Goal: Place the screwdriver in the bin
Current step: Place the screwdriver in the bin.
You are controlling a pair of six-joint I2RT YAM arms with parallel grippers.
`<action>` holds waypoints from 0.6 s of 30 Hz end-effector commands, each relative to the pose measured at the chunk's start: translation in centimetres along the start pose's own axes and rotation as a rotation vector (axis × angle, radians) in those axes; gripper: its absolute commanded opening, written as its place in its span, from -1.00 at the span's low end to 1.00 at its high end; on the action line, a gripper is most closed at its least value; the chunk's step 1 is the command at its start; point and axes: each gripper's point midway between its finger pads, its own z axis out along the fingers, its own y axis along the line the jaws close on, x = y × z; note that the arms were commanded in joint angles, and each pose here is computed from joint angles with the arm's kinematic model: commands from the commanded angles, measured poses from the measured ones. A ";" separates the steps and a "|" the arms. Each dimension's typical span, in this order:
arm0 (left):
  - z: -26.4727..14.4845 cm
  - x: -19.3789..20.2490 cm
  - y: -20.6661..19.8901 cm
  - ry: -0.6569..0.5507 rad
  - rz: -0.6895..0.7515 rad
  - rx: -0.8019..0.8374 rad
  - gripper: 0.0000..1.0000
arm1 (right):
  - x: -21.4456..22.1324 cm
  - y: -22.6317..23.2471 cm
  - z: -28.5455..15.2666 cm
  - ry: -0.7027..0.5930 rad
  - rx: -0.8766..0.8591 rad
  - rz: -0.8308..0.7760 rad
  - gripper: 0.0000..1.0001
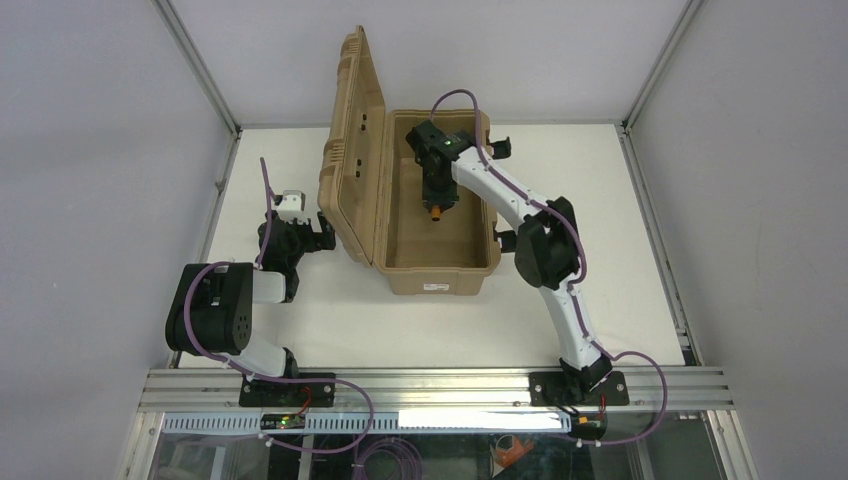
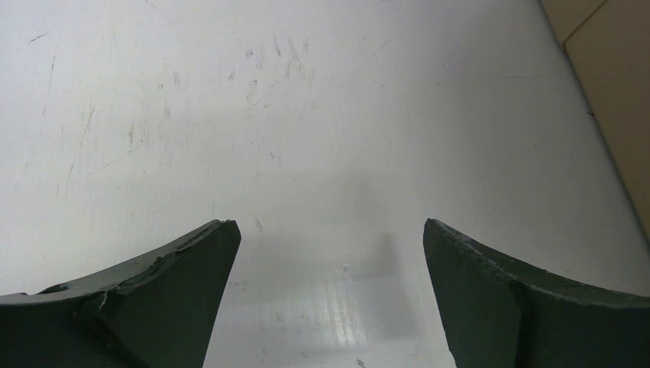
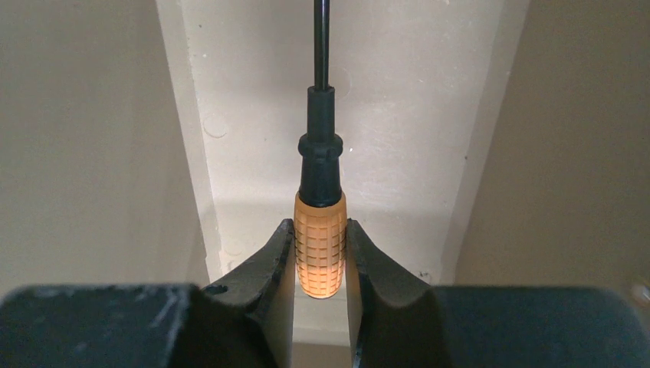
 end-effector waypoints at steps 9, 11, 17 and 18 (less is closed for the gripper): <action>-0.1 -2.3 -0.3 -0.080 -0.007 0.022 0.98 | -0.1 0.5 4.5 -0.018 0.031 0.015 -0.76; -0.1 -2.3 -0.3 -0.080 -0.007 0.023 0.98 | 0.1 0.4 5.1 -0.016 0.036 0.014 -0.76; -0.1 -2.3 -0.3 -0.080 -0.007 0.022 0.98 | 0.7 0.6 6.4 -0.001 0.037 0.010 -0.68; -0.1 -2.3 -0.3 -0.080 -0.007 0.022 0.98 | 0.7 0.6 6.4 0.000 0.037 0.009 -0.65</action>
